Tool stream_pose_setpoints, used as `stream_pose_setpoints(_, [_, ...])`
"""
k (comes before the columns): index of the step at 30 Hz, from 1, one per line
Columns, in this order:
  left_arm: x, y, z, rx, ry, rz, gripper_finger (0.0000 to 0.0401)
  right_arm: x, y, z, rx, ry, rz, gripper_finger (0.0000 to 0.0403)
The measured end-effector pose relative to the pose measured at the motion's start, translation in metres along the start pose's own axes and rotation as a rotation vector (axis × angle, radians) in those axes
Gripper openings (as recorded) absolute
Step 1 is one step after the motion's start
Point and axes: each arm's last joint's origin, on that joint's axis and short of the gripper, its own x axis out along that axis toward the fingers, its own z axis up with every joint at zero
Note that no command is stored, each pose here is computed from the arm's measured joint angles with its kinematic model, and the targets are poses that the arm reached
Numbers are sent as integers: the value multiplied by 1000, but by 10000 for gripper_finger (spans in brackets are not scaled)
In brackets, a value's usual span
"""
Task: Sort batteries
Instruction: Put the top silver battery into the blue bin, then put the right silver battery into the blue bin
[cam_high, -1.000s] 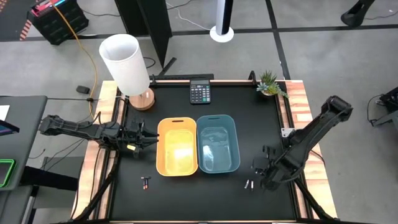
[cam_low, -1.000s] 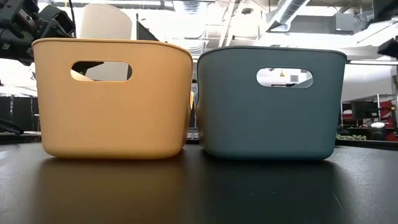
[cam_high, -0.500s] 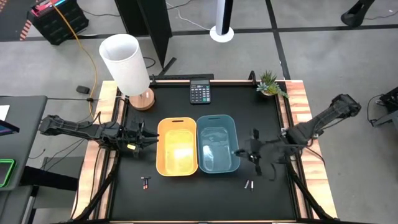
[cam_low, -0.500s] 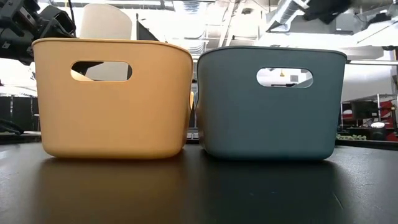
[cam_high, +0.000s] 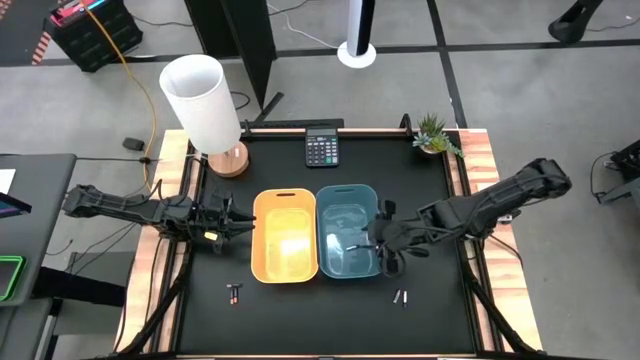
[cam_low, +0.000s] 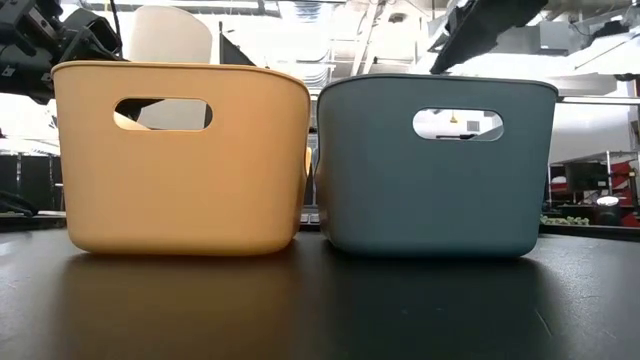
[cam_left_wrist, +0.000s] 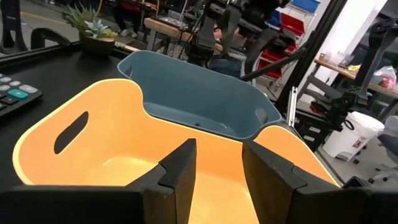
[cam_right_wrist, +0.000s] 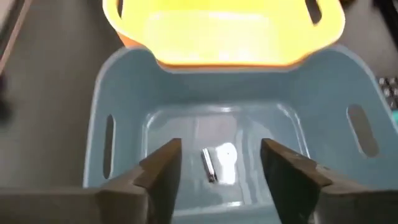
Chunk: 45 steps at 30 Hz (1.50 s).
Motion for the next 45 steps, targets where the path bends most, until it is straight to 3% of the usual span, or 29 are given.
stream_pose_setpoints(3, [0,0,1,-6,-6,-5,125,-13,7,3,-20,-58,33,248])
stream_pose_setpoints(8, [-1,-7,11,-4,-96,-114,129,-38,20,-2,-55,-90,106,236])
stream_pose_setpoints(12, [-2,-10,13,32,-121,-134,145,-50,37,-23,-46,35,142,232])
stream_pose_setpoints(20, [-1,-10,10,40,-104,-105,164,-59,78,-69,177,308,88,232])
stream_pose_setpoints(30, [-1,-10,10,47,-107,-96,164,-24,133,-129,431,455,-122,232])
stream_pose_setpoints(37, [-1,-10,10,44,-110,-85,164,6,152,-135,546,439,-125,233])
stream_pose_setpoints(45, [-1,-10,10,42,-110,-84,164,31,153,-140,618,452,-193,233])
